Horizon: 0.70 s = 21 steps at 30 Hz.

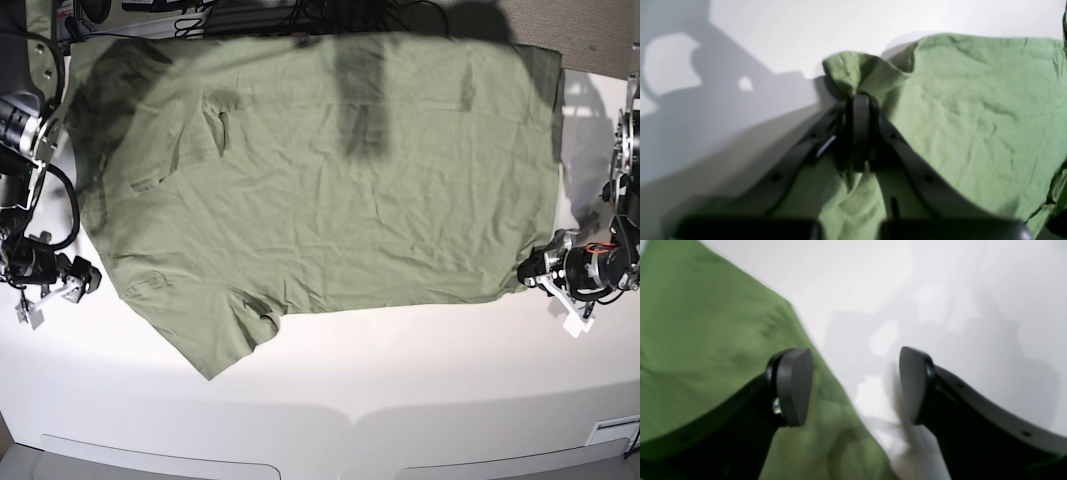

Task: Fold the T-shirt properly
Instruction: 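Move the right gripper along the shirt side to the other hem corner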

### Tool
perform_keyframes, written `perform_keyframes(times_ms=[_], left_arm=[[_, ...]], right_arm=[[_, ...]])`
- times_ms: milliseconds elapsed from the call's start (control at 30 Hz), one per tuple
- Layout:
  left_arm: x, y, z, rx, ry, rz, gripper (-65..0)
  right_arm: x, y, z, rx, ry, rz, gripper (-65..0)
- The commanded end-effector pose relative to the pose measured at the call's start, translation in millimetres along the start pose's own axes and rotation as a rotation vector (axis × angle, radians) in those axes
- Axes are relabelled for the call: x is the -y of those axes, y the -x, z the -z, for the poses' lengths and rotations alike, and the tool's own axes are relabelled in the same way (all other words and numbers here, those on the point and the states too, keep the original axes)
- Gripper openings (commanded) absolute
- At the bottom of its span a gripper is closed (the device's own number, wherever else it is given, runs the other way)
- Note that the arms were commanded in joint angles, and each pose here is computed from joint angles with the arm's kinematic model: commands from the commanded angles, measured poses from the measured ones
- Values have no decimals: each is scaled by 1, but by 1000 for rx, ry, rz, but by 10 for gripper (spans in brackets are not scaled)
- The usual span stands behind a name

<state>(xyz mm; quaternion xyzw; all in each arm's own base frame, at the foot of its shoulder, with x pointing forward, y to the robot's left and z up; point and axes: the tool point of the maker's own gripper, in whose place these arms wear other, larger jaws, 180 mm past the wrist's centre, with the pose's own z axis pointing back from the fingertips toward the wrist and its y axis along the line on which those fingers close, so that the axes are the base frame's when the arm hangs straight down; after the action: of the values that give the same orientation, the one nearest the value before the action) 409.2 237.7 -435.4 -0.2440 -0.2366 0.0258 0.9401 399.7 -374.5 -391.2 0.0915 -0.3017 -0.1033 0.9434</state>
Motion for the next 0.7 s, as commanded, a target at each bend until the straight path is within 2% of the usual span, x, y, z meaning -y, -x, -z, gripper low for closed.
perform_keyframes(times_ms=[0,367,500,667], left_arm=[[2,-22,-9,43,5,17,-650],[2,-20,-9,35,5,17,-650],[2,-19,-9,26,5,17,-650],[2,-19,-9,28,5,17,-650]], right_arm=[[0,-35,-13,91,-9,4,-243],[1,-48,-20,111,-11,8,-243],[7,-62,-27,187,-12,23,-243],[14,-66,-35,197,-11,42,-243]])
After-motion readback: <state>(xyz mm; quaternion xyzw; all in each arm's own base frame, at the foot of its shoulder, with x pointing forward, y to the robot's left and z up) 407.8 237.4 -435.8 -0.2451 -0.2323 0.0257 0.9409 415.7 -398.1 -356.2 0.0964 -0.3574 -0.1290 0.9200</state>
